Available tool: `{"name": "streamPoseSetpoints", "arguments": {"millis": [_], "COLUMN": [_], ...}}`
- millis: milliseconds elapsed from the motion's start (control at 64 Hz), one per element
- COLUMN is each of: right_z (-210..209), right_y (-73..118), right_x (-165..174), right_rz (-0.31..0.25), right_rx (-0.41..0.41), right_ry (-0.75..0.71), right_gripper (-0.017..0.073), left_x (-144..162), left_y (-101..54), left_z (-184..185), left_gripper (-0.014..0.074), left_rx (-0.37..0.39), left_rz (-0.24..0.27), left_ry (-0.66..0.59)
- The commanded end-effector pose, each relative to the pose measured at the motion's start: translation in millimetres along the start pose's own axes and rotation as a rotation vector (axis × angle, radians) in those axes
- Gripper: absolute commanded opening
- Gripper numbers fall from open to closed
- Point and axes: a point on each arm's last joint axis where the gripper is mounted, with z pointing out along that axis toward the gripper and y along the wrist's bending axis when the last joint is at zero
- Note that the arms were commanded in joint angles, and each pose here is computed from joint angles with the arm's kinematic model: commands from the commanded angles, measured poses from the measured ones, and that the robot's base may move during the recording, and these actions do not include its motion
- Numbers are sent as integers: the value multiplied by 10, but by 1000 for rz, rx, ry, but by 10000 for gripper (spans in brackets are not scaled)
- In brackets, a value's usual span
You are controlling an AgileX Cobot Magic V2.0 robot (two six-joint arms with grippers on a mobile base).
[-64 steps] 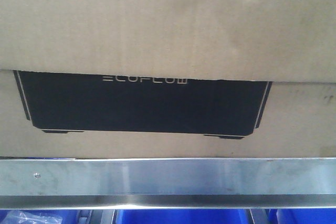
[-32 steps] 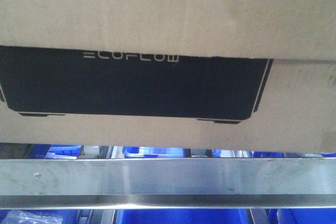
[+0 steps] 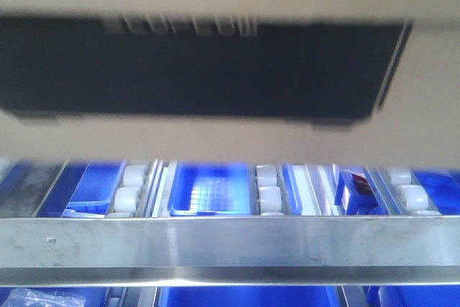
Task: Grab box from left shelf to table start
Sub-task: 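Pull the box out of the shelf toward the robot with both grippers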
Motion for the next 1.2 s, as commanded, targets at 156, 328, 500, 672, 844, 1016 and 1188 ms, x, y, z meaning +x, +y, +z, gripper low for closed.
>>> {"name": "streamPoseSetpoints", "arguments": {"millis": [156,328,500,672,844,1016,1188], "right_z": [-380,-460,-580,-685,-782,-818,-818], "right_y": [-7,-17,-30,-43,-46,-45,-45], "right_x": [117,241,389,548,632,664,666], "right_rz": [5,3,5,5,2,1,1], "right_rx": [-11,-6,-12,-23,-27,-31,-31], "right_ry": [-165,-114,-134,-158,-166,-169,-168], "right_gripper": [22,22,22,22,22,22,22], "left_x": [295,493,615,680,755,842,1005], "left_y": [59,105,151,160,171,192,207], "left_z": [-354,-398,-515,-620,-734,-796,-723], "left_gripper": [-13,-13,-13,-13,-13,-13,-13], "left_rx": [80,90,98,131,167,183,192], "left_rz": [-65,-73,-77,-84,-92,-95,-96], "left_ry": [-16,-7,-28,-53,-84,-101,-70]}}
